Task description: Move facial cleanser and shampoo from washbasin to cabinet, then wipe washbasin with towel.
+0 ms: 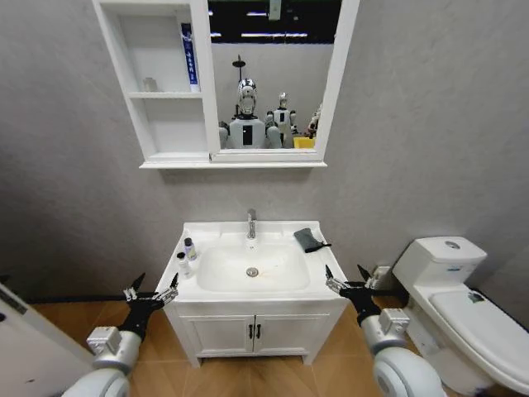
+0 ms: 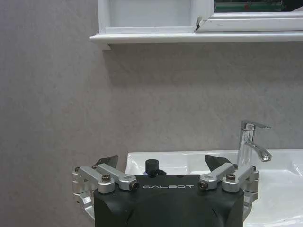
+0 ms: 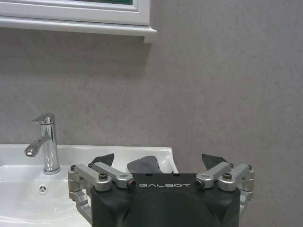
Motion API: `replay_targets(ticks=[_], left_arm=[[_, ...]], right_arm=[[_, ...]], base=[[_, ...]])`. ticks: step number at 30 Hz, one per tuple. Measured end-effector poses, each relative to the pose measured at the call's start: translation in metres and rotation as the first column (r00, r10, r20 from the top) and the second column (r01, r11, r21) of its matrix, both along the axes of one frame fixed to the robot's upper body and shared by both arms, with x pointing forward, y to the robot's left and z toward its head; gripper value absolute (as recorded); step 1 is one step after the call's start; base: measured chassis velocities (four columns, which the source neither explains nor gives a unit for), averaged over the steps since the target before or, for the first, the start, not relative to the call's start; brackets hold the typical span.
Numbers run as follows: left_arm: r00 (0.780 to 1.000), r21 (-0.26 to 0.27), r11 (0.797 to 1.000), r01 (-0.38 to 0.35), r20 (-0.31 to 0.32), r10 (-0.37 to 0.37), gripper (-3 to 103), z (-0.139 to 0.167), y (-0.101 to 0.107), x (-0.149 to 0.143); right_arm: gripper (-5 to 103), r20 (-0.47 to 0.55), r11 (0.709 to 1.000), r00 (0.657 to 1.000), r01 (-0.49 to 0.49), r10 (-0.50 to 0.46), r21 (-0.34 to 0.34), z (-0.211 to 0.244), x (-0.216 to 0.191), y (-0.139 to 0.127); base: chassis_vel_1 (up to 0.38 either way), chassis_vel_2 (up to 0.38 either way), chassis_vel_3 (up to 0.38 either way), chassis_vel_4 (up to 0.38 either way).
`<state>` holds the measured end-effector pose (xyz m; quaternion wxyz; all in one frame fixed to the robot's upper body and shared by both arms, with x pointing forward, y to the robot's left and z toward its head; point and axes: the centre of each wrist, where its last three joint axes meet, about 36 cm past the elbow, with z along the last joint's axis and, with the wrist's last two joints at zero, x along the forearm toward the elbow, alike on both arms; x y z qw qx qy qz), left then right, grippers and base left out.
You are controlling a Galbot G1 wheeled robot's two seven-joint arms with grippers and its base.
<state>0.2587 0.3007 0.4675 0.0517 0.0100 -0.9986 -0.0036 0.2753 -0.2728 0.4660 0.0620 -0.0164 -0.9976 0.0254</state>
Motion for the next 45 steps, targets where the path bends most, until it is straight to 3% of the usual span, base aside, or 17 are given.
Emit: replay_targets(ticks=[8, 19, 24, 36, 45], left_arm=[[0.999, -0.001, 1.000, -0.011, -0.047, 0.011, 100, -0.019, 0.003, 0.020], [0.988, -0.004, 0.998, 0.058, -0.142, -0.058, 100, -0.043, 0.011, 0.039], [0.987, -0.001, 1.000, 0.024, -0.159, -0.024, 100, -0.057, 0.013, 0.055], [0.993, -0.027, 1.000, -0.008, -0.115, 0.005, 100, -0.114, -0.001, 0.087], [0.998, -0.035, 0.999, -0.027, -0.065, 0.025, 100, -0.119, -0.002, 0.122]], right_arm=[[100, 0.009, 1.000, 1.000, -0.001, 0.001, -0.012, 0.000, 0.003, -0.003], [100, 0.028, 0.999, 0.999, 0.029, -0.029, -0.014, -0.008, 0.010, -0.007], [100, 0.035, 1.000, 0.999, 0.025, -0.025, 0.007, -0.006, 0.018, -0.009], [100, 0.026, 0.999, 0.999, 0.037, -0.038, 0.023, -0.021, 0.033, -0.015], [100, 0.006, 0.998, 0.999, 0.052, -0.053, 0.024, -0.036, 0.039, -0.016]], base=[[0.059, -0.026, -0.055, 0.038], [0.000, 0.000, 0.000, 0.000], [0.000, 0.000, 0.000, 0.000], [0.000, 0.000, 0.000, 0.000], [0.000, 0.000, 0.000, 0.000]])
